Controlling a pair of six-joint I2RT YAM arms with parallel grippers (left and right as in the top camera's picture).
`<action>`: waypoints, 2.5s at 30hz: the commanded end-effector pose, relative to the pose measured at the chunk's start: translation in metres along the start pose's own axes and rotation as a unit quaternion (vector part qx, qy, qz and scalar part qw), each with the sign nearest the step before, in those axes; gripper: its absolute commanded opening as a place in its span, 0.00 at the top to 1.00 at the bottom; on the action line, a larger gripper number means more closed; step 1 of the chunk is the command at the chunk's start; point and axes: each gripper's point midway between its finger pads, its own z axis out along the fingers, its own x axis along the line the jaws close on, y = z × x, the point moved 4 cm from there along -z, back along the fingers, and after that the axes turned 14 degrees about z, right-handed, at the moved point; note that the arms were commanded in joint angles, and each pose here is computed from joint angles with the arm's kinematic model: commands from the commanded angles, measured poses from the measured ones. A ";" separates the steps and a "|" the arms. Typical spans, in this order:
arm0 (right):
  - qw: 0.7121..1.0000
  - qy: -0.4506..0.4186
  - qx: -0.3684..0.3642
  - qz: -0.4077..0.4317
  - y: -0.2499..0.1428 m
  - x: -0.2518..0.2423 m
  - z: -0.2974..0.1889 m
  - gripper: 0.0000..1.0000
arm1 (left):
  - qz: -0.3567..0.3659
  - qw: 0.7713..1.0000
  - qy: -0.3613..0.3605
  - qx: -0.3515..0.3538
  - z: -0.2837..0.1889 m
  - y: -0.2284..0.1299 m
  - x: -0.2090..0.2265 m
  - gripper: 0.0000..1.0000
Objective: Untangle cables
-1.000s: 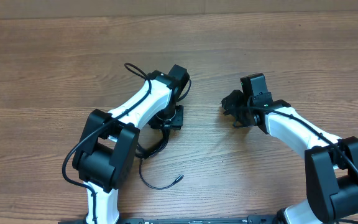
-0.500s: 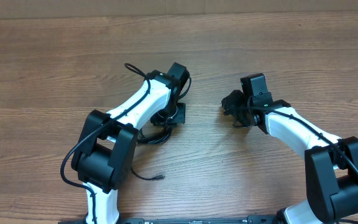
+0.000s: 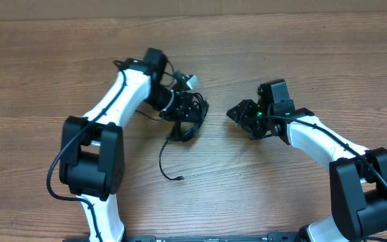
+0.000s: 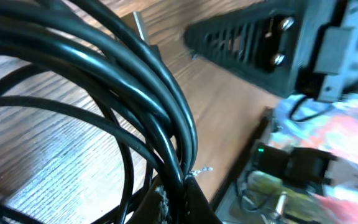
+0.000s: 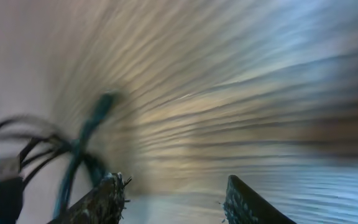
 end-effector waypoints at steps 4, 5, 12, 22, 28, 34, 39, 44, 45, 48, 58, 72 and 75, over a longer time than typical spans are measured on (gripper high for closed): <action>0.987 0.086 0.097 -0.090 -0.026 0.022 -0.003 0.48 | 0.053 0.994 -0.065 -0.064 -0.033 0.005 0.002 0.96; 0.988 0.085 0.094 -0.090 -0.025 0.022 -0.003 0.46 | 0.046 0.995 -0.062 -0.070 -0.039 0.004 0.007 0.96; 0.989 0.079 0.089 -0.093 -0.026 0.022 -0.001 0.43 | -0.054 0.992 0.117 0.008 -0.048 -0.020 0.061 0.96; 0.996 0.038 0.055 -0.067 -0.038 0.023 0.013 0.44 | -0.121 0.978 0.172 0.001 -0.043 -0.014 0.072 0.38; 0.996 0.029 0.047 -0.066 -0.036 0.021 0.013 0.44 | -0.123 0.958 0.256 0.036 -0.041 -0.020 0.083 0.34; 0.998 -0.014 0.006 -0.056 -0.026 0.007 0.014 0.44 | -0.062 0.958 0.272 0.067 -0.024 -0.016 0.072 0.46; 0.998 -0.015 0.002 -0.057 -0.025 0.007 0.014 0.44 | -0.014 0.960 0.268 0.077 -0.007 -0.003 0.050 0.73; 0.998 -0.018 0.000 -0.056 -0.025 0.006 0.014 0.44 | -0.024 0.936 0.342 0.079 -0.021 0.014 0.035 0.79; 0.998 -0.018 0.000 -0.056 -0.025 0.006 0.014 0.44 | -0.026 0.928 0.362 0.083 -0.025 0.015 0.035 0.77; 0.998 -0.018 0.000 -0.056 -0.025 0.006 0.014 0.44 | -0.028 0.908 0.407 0.096 -0.028 0.013 0.034 0.60; 0.998 -0.022 0.001 -0.055 -0.025 0.004 0.014 0.44 | -0.013 0.900 0.408 0.156 -0.015 -0.013 0.043 0.71; 0.998 -0.025 -0.003 -0.054 -0.024 0.003 0.014 0.44 | 0.088 0.947 0.275 0.140 0.036 -0.022 0.048 0.60; 0.998 -0.026 -0.003 -0.055 -0.024 0.003 0.014 0.43 | 0.060 0.926 0.347 0.136 0.024 -0.019 0.063 0.61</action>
